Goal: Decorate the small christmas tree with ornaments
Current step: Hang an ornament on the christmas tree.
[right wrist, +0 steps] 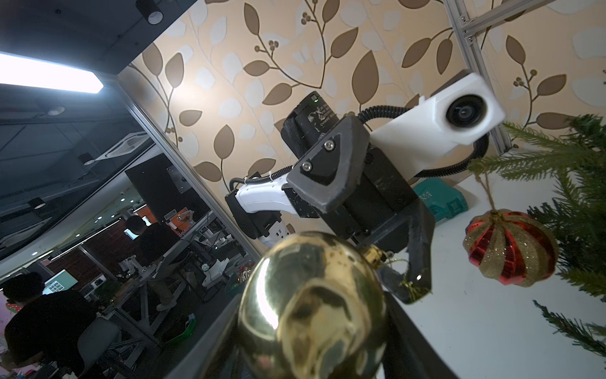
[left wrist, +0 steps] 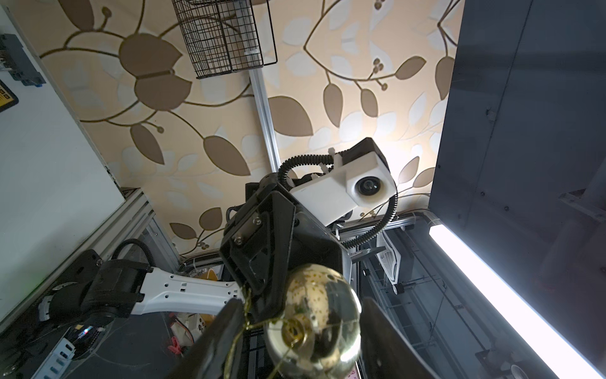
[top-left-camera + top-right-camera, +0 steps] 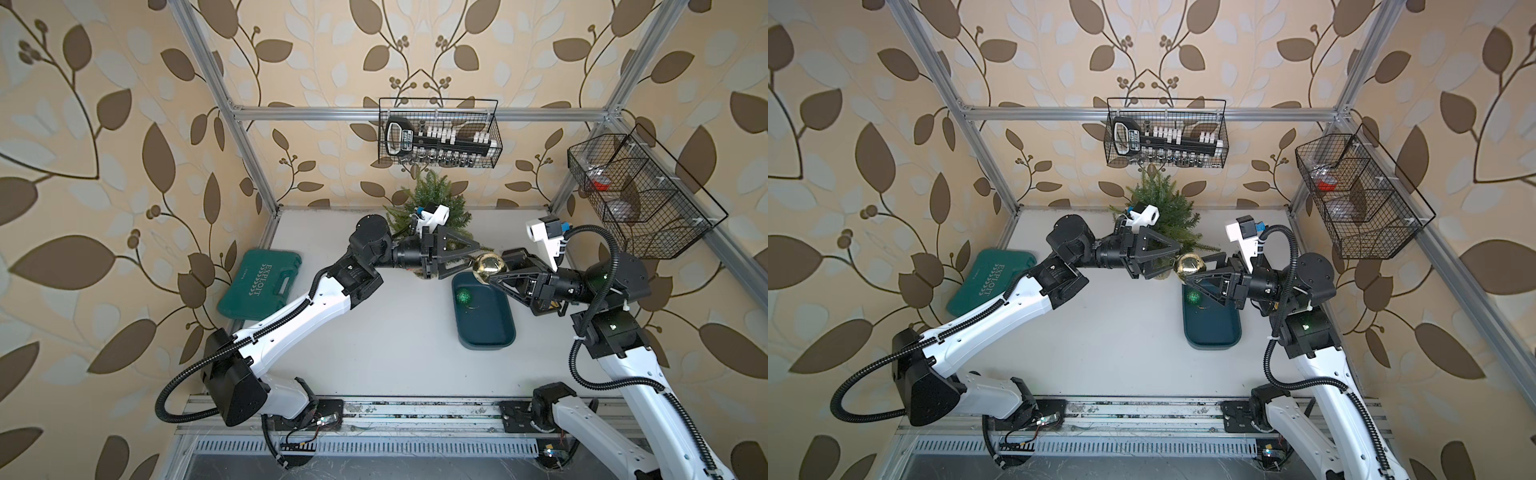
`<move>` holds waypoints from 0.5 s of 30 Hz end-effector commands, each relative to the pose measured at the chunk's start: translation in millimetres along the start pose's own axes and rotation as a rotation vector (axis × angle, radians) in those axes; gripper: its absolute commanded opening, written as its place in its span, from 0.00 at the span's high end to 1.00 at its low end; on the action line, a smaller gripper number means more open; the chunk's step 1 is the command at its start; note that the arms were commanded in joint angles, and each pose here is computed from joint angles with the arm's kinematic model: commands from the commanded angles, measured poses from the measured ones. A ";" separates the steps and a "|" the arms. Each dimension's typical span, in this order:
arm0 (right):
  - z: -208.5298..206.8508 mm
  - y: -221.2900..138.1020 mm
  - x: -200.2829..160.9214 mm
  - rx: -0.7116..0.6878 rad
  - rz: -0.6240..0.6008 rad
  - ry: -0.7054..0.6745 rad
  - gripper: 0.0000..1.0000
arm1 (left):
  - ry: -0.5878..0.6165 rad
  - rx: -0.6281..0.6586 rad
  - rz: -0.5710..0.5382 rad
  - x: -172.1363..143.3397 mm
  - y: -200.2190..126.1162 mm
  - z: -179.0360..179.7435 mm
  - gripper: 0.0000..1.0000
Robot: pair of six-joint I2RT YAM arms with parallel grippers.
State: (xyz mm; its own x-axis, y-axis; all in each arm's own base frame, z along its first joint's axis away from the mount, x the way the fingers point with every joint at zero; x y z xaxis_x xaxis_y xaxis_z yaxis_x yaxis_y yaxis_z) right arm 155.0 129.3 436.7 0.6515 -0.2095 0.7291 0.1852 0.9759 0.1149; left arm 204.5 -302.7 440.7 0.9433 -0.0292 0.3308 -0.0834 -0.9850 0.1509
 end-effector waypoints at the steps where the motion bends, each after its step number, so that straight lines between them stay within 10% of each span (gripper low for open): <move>1: 4.2 -1.1 -1.6 -0.003 -0.003 -0.032 0.42 | 0.104 -0.030 -0.006 -6.1 -10.4 -25.1 0.46; 15: 0.1 -1.5 -5.6 -0.013 0.003 -0.026 0.42 | 0.133 0.045 -0.029 -4.9 -24.7 -21.6 0.63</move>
State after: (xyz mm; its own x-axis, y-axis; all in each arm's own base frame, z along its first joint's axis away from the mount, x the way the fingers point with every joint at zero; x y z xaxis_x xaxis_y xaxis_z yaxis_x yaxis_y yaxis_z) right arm 153.5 128.8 432.8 0.6509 -0.2036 0.7314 0.1931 0.9761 0.0999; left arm 202.2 -286.7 438.9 0.9293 -0.0094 0.3693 -0.0462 -0.9948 0.0908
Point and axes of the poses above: each gripper's point midway between its finger pads, its own y axis out along the fingers, its own z axis along the line the jaws close on, x = y × z, the point moved 7 cm from there along -y, back along the fingers, and after that the axes turned 9 degrees about y, right-handed, at the moved point
